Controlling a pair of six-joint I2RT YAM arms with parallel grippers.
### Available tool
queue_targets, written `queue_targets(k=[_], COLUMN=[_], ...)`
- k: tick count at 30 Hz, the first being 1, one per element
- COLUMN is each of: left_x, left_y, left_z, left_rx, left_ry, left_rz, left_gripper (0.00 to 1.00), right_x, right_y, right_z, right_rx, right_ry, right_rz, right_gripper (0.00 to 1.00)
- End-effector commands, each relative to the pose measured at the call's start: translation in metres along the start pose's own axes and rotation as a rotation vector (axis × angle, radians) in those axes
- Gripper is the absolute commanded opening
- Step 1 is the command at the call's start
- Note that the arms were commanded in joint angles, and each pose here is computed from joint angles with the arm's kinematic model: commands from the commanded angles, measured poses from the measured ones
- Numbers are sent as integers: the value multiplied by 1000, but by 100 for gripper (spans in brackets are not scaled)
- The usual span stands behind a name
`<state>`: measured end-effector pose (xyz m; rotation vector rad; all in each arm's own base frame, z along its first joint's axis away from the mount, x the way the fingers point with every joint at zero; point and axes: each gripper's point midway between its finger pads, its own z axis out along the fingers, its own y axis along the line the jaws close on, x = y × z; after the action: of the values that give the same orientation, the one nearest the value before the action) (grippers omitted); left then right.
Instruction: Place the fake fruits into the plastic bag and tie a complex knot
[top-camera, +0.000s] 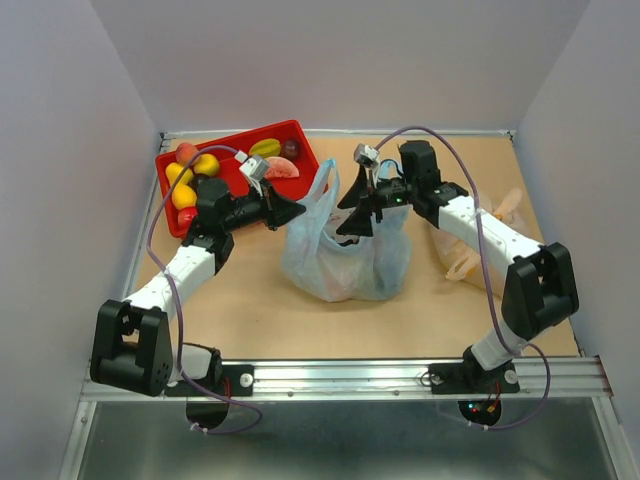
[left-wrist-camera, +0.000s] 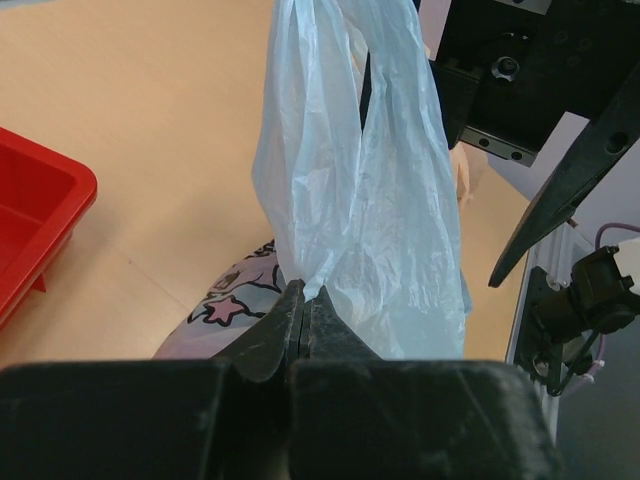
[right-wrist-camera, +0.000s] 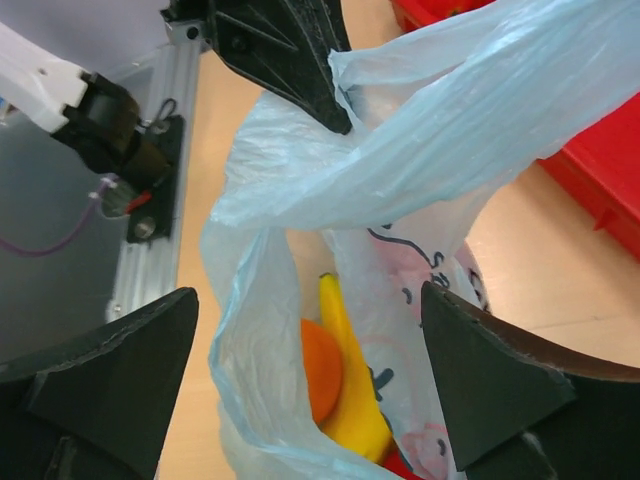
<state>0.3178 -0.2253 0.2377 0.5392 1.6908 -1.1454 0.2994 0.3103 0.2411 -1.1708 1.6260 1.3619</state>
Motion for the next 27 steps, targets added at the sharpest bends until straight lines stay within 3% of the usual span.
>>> queue_targets(k=[1, 5, 11, 14, 18, 20, 27], left_x=[-25, -27, -30, -32, -33, -33, -25], left_y=[-8, -7, -5, -7, -12, -15, -22], left_z=[0, 2, 5, 5, 3, 1, -2], left_rx=[36, 37, 38, 41, 52, 57, 99], left_ry=[-60, -69, -76, -79, -82, -83, -63], left_rz=[67, 51, 30, 27, 27, 30, 49], left_gripper=[0, 0, 0, 0, 0, 0, 0], right_x=[-21, -20, -11, 10, 34, 35, -2], right_y=[7, 7, 30, 35, 9, -9, -32], right_z=[-12, -23, -18, -7, 1, 3, -6], right_rx=[106, 241, 227, 222, 361, 488, 676], right_ry=[-23, -4, 19, 75, 188, 209, 137], right_rz=[-238, -423, -598, -672, -796, -825, -817], right_gripper=[98, 100, 100, 100, 100, 100, 100])
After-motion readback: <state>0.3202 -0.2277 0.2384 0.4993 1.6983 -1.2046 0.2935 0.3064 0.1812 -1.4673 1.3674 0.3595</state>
